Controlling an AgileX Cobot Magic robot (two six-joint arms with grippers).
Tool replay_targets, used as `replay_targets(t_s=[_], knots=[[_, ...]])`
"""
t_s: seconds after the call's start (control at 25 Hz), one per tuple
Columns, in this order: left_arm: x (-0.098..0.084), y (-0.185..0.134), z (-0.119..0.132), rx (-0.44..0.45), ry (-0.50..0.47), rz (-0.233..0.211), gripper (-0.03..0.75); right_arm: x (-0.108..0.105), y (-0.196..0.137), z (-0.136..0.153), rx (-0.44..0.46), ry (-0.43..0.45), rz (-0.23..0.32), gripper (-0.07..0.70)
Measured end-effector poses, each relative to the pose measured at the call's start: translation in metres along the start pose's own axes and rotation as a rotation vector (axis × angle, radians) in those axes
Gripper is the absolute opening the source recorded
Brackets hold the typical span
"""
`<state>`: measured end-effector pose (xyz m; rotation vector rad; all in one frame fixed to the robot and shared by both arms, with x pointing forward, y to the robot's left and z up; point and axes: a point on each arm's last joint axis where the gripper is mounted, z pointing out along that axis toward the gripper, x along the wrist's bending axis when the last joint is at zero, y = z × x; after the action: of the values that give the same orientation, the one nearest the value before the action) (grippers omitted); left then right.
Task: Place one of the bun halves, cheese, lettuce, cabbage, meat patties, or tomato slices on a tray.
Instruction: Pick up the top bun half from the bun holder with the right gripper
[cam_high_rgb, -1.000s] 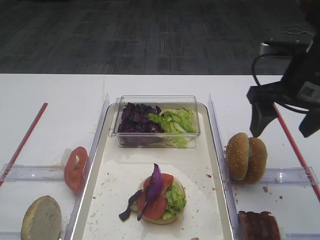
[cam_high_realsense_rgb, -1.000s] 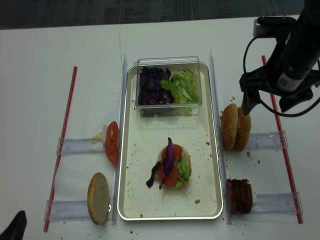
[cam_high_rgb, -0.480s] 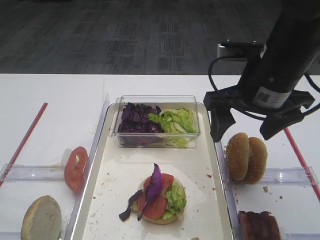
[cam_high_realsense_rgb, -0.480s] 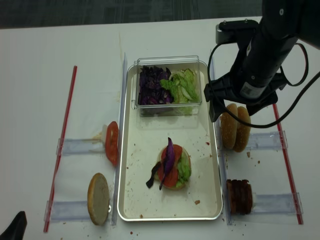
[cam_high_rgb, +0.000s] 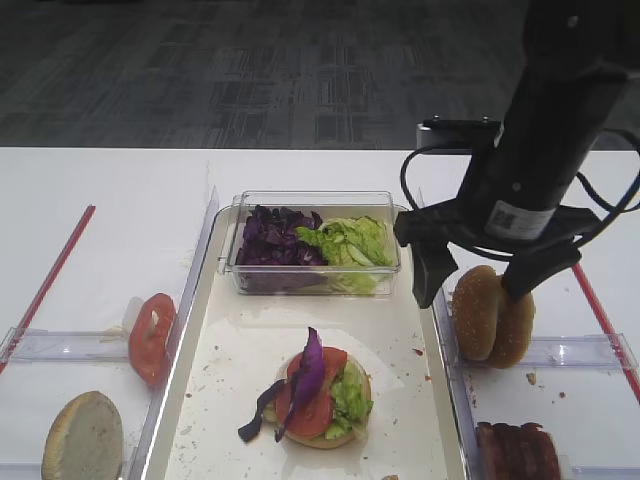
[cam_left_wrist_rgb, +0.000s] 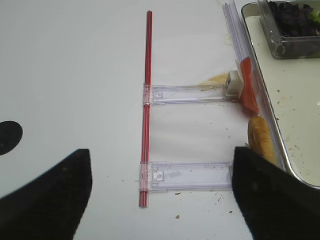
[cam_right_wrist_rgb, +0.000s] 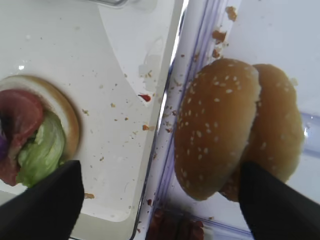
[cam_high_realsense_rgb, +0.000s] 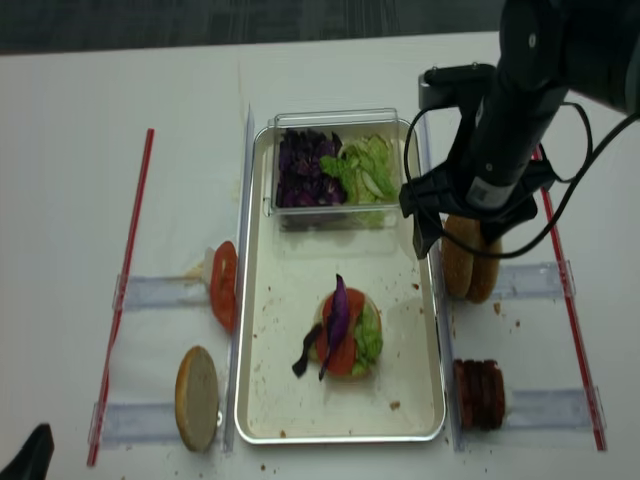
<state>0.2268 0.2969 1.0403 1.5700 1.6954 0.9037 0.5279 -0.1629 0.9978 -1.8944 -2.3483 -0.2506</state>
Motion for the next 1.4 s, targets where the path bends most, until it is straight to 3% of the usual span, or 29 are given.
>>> replay_targets(t_s=[0.16,0.4,0.84,1.16,1.4], knots=[[0.000,0.000,0.000,0.000,0.000,0.000,0.563,0.000,0.003,0.004,-0.007,0.008,0.001,0.632],[0.000,0.000,0.000,0.000,0.000,0.000,0.563,0.000,0.003,0.004,-0.014,-0.002,-0.005,0.518],[0.000,0.000,0.000,0.000,0.000,0.000,0.563,-0.005,0.009,0.025,0.034,-0.027,-0.004,0.493],[0.000,0.000,0.000,0.000,0.000,0.000,0.563,-0.007,0.010,0.026,0.028,-0.050,-0.013,0.310],[0.000,0.000,0.000,0.000,0.000,0.000,0.563,-0.008,0.010,0.026,0.029,-0.061,-0.020,0.256]])
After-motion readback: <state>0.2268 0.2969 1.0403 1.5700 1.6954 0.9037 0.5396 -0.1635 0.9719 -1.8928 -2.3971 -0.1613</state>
